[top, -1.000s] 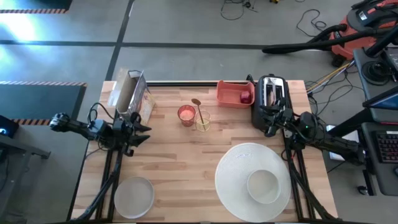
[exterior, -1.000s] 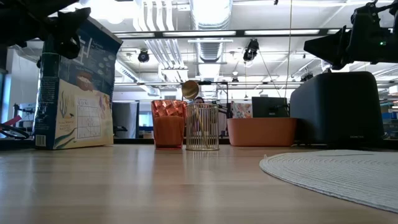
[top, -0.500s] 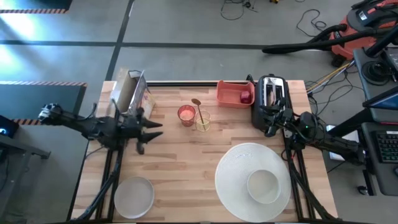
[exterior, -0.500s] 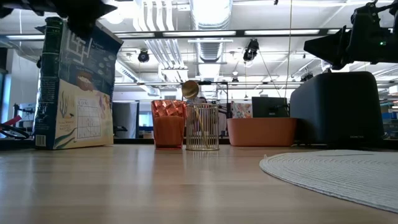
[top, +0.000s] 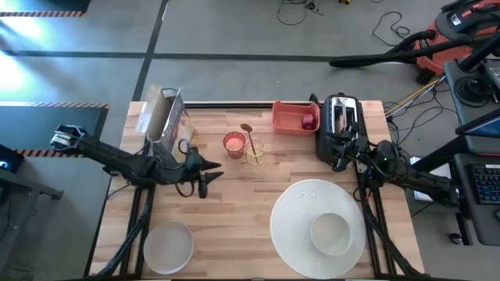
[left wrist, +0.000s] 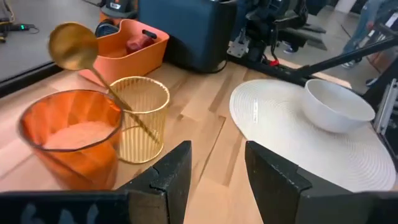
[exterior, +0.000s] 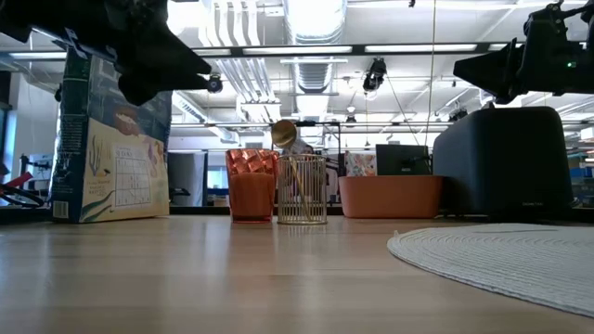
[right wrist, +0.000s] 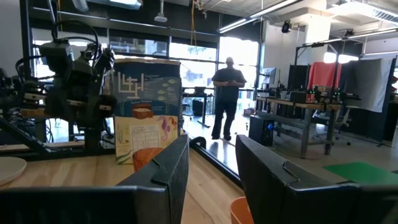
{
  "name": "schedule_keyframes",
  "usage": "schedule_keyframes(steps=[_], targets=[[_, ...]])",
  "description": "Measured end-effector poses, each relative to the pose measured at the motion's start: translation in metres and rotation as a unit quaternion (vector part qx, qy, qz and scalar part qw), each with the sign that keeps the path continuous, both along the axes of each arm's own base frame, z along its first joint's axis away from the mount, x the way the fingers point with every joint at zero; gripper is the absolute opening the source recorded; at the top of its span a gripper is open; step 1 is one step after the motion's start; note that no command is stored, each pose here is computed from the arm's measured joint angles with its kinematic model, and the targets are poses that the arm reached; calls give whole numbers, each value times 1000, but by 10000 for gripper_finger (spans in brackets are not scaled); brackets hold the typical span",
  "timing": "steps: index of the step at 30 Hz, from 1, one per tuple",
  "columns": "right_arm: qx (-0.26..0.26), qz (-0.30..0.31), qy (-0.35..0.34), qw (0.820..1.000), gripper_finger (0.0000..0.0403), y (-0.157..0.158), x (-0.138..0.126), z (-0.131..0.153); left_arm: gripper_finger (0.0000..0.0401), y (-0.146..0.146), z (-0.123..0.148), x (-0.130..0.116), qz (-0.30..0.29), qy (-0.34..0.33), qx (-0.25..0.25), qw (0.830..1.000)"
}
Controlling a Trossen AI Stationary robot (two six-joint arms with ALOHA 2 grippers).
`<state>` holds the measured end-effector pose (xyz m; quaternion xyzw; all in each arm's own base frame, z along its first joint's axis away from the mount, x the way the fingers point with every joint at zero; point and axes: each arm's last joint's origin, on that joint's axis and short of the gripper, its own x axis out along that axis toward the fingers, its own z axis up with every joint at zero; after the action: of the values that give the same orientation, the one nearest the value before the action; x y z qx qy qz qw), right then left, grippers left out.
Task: Arrange a breakfast setting
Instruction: Move the white placemat to the center of the table
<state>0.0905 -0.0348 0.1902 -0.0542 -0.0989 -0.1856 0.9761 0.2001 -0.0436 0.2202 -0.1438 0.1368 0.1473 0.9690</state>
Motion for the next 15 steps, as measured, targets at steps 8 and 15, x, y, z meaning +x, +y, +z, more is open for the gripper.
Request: schedule_keyframes(steps=[8, 15], targets=[[0, 0, 0, 1000, 123, 0, 0, 0, 135, -4, -9, 13, 23, -23, -72, 997], [0, 0, 0, 1000, 123, 0, 0, 0, 135, -7, -16, 23, 28, -34, -95, 994]])
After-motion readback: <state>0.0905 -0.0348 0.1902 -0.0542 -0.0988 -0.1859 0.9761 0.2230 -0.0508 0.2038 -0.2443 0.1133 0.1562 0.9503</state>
